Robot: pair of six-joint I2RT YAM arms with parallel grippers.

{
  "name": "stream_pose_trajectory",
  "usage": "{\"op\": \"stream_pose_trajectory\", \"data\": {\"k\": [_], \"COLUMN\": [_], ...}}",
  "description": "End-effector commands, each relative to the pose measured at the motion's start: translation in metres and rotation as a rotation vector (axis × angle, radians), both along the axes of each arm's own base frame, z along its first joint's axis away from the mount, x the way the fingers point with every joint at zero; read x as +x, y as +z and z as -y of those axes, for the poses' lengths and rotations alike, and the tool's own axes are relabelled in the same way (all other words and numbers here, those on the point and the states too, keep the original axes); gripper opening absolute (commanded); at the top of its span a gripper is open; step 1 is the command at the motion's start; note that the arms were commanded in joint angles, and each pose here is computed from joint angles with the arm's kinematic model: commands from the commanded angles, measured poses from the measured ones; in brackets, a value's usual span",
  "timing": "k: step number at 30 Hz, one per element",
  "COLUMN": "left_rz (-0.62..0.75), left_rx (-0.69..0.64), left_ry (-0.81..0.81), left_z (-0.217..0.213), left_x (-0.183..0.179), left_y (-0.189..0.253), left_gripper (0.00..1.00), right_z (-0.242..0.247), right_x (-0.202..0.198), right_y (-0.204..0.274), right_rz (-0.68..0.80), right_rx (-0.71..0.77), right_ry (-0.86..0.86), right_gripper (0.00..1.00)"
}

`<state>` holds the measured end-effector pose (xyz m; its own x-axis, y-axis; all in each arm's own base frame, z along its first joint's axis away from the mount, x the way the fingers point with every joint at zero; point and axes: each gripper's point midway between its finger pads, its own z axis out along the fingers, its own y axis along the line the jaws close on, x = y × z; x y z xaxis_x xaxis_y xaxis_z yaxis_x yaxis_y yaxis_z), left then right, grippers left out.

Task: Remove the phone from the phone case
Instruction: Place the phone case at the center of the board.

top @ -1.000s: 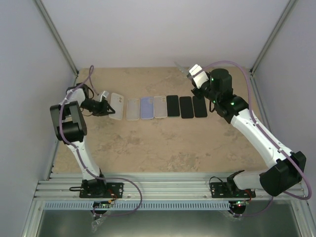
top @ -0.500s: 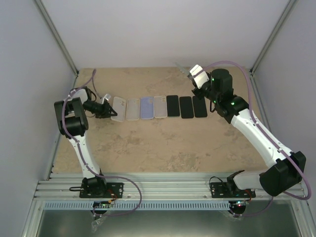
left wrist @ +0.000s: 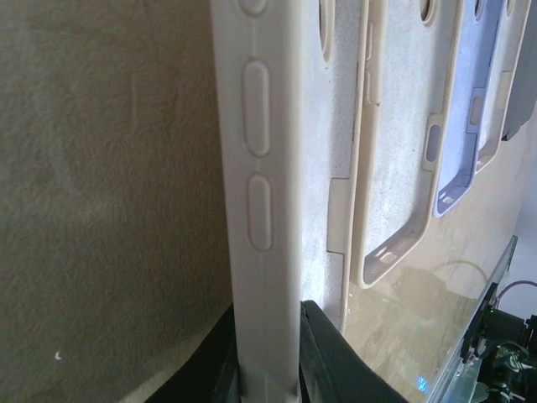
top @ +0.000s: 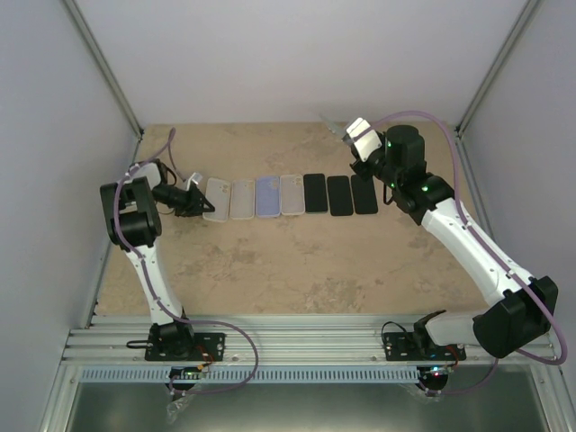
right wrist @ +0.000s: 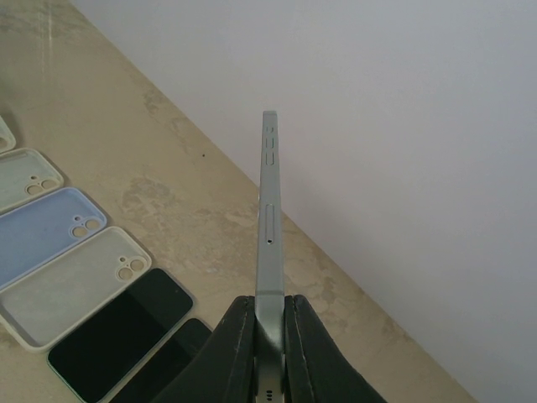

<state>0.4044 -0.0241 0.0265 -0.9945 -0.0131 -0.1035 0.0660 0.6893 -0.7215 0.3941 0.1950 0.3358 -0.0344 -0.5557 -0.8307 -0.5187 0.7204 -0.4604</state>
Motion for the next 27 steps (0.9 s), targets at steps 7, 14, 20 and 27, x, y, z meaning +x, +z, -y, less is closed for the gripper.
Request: {"op": "stream_pose_trajectory", "data": {"k": [7,14,20,27], "left_rz": [0.004,0.016,0.057,0.117], "left_rx": [0.041,0.064,0.111,0.202], "left_ry": [0.008,0.066,0.084,0.145], "left_z": [0.006,0.003,-0.003,-0.017], "left_x": [0.012,0.02,0.026,0.035], "left_y": [-0.009,-0.008,0.001,0.023], "left_gripper": [0.17,0.17,0.35,0.7], "right_z": [0.004,0.005,0.005,0.006], "right_x": [-0.003,-0.004,-0.005,-0.005], "right_y": [0.024,0.024,0.025,0.031], "right_rz": [0.068,0.071,0.073,0.083], "right_rx": [0.048,0.046,0.049,0.052], "right_ry": [-0.003,-0.003,-0.003,-0.004], "right_gripper": [0.01,0.01,0.0,0.0]}}
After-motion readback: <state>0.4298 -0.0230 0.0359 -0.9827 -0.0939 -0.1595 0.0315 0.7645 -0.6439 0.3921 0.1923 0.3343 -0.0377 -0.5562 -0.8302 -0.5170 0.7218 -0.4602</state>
